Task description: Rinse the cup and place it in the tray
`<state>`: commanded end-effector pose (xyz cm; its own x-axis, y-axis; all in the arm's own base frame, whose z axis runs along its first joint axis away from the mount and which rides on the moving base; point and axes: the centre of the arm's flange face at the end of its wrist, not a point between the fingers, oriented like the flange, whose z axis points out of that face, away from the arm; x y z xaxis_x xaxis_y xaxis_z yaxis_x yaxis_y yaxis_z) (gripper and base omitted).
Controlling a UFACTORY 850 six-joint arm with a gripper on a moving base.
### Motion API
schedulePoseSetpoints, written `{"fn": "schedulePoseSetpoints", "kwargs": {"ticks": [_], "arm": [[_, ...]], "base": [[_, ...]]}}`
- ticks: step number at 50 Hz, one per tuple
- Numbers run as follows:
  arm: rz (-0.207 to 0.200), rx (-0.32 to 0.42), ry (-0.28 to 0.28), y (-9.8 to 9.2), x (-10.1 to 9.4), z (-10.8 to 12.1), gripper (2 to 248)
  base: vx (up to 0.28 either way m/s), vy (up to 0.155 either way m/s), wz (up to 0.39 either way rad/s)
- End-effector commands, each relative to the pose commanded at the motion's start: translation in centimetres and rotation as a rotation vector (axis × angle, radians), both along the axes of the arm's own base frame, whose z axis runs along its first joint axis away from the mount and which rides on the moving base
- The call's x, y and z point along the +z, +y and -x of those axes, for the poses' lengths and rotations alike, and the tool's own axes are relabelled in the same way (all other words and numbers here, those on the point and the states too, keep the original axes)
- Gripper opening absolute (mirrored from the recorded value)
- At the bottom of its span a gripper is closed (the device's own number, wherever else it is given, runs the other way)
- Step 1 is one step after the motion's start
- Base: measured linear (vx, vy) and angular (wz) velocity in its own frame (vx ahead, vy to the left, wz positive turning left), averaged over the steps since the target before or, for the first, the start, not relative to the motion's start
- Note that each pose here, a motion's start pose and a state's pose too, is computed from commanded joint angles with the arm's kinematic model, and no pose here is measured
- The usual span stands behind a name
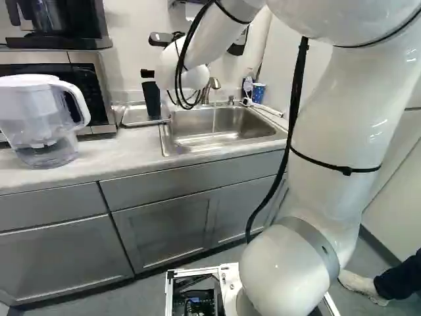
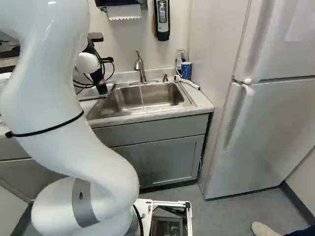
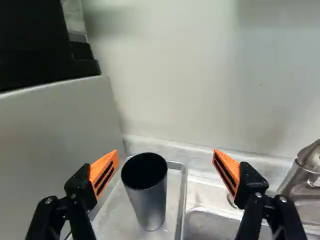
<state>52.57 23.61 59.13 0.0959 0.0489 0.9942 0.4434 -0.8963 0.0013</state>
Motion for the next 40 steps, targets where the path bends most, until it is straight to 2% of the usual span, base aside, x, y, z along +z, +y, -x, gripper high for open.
{"fn": "schedulePoseSetpoints", "kwargs": {"ticks": [40], "arm": [[-0.012,-0.073,-0.035,-4.5,4.1,0.6,247]], "base": [[0.0,0.0,0.0]]}}
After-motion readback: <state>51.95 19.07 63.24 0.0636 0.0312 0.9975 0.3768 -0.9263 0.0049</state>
